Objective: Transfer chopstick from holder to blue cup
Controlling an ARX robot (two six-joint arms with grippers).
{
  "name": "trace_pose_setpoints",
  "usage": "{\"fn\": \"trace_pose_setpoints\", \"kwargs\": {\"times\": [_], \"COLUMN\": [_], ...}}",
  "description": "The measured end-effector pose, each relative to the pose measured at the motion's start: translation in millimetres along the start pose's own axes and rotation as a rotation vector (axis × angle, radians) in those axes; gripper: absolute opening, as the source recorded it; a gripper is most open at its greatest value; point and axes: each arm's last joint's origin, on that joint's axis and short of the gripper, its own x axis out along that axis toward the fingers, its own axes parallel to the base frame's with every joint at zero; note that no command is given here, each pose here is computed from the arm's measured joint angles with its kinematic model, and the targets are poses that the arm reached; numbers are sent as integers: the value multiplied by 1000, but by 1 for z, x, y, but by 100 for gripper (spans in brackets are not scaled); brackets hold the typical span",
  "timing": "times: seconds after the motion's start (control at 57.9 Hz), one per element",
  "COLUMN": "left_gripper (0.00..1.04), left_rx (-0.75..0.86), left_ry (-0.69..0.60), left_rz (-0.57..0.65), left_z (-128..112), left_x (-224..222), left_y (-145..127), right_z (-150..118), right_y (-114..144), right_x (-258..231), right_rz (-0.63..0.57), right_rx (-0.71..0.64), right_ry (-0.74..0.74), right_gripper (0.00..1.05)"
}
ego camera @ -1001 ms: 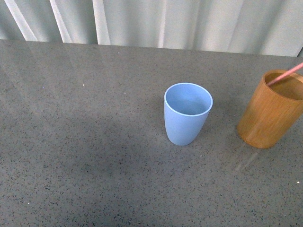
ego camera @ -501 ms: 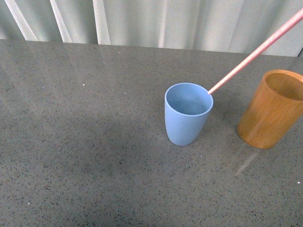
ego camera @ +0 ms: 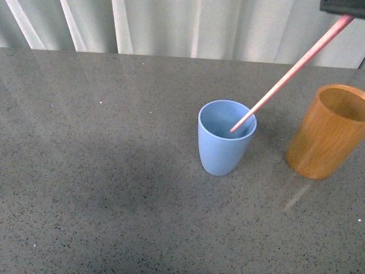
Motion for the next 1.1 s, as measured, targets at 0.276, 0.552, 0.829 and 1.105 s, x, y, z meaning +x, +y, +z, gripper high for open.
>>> {"fn": "trace_pose_setpoints", "kwargs": {"times": [0.276,0.552,0.829,1.105], "left_gripper": [98,98,98,98], "left_rx": [0,0,0,0], "left_ry": [0,0,0,0], "left_rz": [0,2,0,0], "left_z": [0,0,0,0], "left_x": [0,0,0,0], "left_y": [0,0,0,0], "right_z": [-11,-40,-72,-93], "right_y": [-1,-22,-33,-37], "right_x": [11,-28,-59,-83], "right_rz": [-49,-458,-454,-459], "right_rx": [-11,-138,-149,-149], "right_ry": [-3,-519,-512,-513], "right_gripper": [36,1,1,1]}}
